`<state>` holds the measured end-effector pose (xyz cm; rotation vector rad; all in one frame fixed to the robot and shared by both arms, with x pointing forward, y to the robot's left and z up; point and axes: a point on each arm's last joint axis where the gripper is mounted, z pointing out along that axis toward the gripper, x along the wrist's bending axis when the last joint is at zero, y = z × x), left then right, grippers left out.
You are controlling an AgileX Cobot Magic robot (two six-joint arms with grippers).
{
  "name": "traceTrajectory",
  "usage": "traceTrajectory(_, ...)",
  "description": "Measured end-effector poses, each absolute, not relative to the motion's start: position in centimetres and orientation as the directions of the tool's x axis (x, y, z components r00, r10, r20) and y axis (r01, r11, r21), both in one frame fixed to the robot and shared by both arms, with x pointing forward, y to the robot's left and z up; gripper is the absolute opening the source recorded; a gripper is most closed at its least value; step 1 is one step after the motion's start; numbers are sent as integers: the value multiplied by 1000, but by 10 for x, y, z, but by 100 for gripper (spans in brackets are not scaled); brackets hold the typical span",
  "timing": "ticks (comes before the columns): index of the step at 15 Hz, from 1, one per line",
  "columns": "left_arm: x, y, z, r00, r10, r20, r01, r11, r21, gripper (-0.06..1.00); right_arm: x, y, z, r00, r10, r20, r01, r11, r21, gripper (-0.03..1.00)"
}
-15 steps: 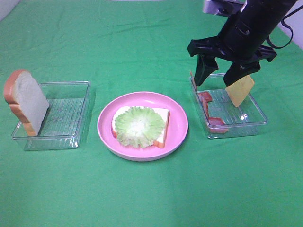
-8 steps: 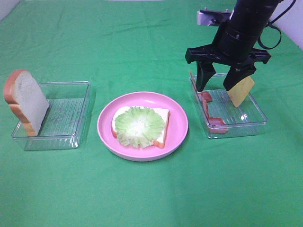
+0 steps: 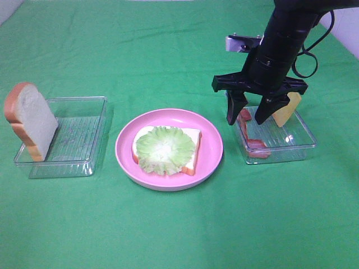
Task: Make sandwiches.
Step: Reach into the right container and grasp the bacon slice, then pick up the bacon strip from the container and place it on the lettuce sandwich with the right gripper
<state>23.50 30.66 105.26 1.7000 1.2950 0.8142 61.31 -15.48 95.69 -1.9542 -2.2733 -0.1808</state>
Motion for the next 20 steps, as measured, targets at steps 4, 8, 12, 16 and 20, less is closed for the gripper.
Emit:
traceTrajectory(4,235,307,1053,259,966,11,429,-125,895,71,616,-154,950,-148,973,177,989,151,-3,51)
traceTrajectory(8,235,307,1053,259,966,11,429,-125,895,71,616,-156,949,-156,975,160,987,158,0,33)
traceTrajectory(12,235,307,1053,259,966,11,429,-125,895,71,616,-156,949,-156,975,160,987,158,0,0)
traceTrajectory(16,235,307,1053,259,966,11,429,-125,895,71,615,-157,951,-161,975,155,987,162,1,0)
traceTrajectory(20,235,307,1053,259,966,11,429,-125,895,71,606,-160,989,-176,970,166,984,167,68,0)
